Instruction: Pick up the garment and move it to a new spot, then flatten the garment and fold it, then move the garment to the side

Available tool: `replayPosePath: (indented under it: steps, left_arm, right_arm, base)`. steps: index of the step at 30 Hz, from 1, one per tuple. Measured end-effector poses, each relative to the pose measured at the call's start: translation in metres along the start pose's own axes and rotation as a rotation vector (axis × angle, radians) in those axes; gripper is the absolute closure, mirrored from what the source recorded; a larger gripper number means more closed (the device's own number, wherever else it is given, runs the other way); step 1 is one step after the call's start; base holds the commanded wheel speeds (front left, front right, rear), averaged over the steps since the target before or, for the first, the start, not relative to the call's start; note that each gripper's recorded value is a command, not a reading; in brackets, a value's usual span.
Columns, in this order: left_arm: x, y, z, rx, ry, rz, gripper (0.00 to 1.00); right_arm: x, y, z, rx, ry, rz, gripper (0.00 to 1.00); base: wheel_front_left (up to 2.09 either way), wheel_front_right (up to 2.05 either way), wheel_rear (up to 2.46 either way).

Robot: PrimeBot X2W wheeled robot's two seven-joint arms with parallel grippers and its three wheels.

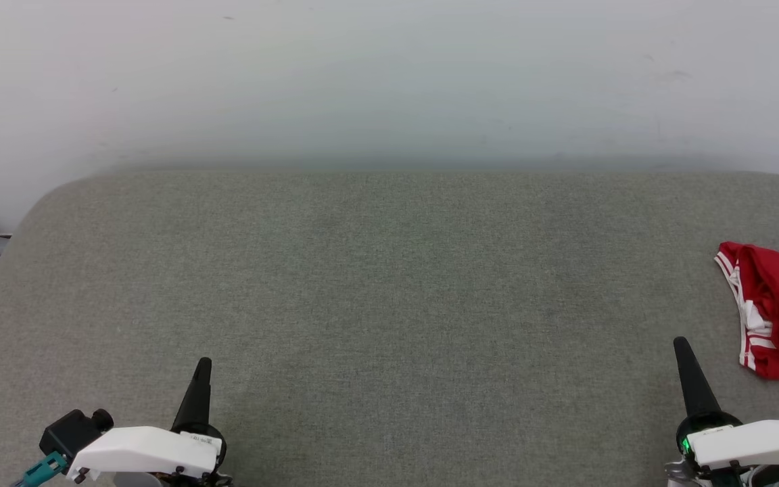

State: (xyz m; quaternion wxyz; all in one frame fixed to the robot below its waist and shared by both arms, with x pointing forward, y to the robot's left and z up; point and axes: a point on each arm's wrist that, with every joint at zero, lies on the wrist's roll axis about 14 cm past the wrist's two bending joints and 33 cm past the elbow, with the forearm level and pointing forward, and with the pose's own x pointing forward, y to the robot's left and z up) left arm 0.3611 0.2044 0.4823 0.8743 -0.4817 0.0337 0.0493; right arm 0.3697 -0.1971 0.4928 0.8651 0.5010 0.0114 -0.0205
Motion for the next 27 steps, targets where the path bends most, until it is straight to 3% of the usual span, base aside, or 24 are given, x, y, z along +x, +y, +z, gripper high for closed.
replayPosePath:
  steps: [27]
  left_arm:
    - [0.012,-0.01,0.002,-0.282,0.017,-0.04,1.0]
  right_arm:
    - [0.009,0.004,0.004,0.257,0.009,0.011,1.0]
  base:
    - [0.0,0.0,0.0]
